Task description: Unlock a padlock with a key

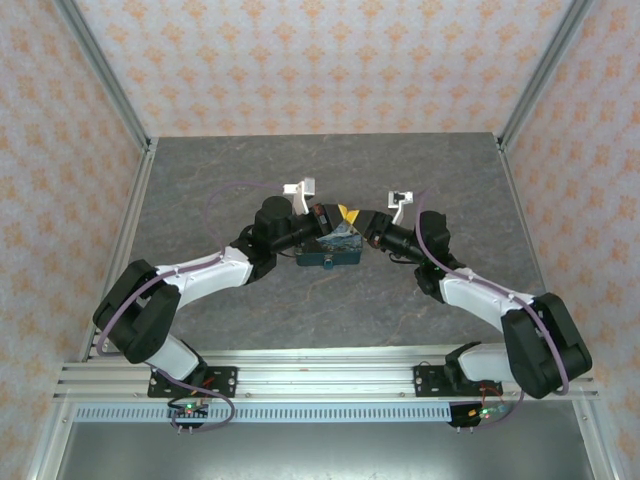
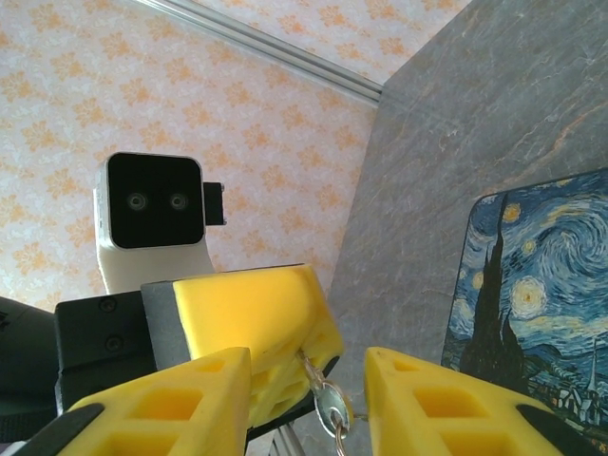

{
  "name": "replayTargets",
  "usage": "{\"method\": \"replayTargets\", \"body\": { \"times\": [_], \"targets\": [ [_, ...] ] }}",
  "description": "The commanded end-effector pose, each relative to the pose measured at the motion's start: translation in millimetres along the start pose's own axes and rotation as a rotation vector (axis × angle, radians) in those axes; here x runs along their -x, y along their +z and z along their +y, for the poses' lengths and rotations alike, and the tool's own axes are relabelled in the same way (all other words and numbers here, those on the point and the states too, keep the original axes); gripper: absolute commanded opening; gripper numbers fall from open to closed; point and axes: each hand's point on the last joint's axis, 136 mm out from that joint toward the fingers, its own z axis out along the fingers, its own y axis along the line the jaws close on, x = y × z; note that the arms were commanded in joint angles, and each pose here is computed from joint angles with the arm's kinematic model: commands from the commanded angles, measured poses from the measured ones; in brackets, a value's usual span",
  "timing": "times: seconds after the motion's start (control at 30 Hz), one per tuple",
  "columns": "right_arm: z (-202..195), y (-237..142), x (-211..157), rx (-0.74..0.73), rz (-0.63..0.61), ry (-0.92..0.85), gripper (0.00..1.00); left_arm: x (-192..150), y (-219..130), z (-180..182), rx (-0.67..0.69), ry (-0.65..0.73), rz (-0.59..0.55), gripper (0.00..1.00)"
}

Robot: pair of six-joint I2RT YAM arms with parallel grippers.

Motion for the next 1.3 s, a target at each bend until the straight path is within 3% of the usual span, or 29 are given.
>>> {"method": "replayTargets", "body": {
  "times": [0.0,0.37,0.57,0.67,0.83,0.93,1.13,1.27],
  "targets": [
    [10,2,5,0.035,-0.010,-0.051,0.36,16,2,-26,-0.061,0.028,-0.050,0.00],
    [11,2,-1,0.047,0.025,-0.057,0.20,18,7,-24,-0.048,0.024,-0.053,0.00],
    [13,2,2,0.040,0.017,-0.065,0.00,16,10,-22,-0.043,0.016,-0.040,0.00],
    [11,0,3,0.012,0.009,-0.071,0.00,15,11,-18,-0.003,-0.007,-0.024,0.00],
    [-8,-10,2,-0.150,0.017,-0.138,0.00,19,-2,8,0.216,-0.080,0.000,0.42],
    [-15,-20,2,-0.256,0.018,-0.217,0.00,20,-12,16,0.309,-0.148,0.044,0.57],
    [-31,-35,3,-0.473,0.008,-0.415,0.00,8,-23,24,0.430,-0.319,0.180,0.59],
    [-30,-32,-2,-0.552,0.009,-0.537,0.00,-1,-20,19,0.422,-0.413,0.224,0.59]
  ]
}}
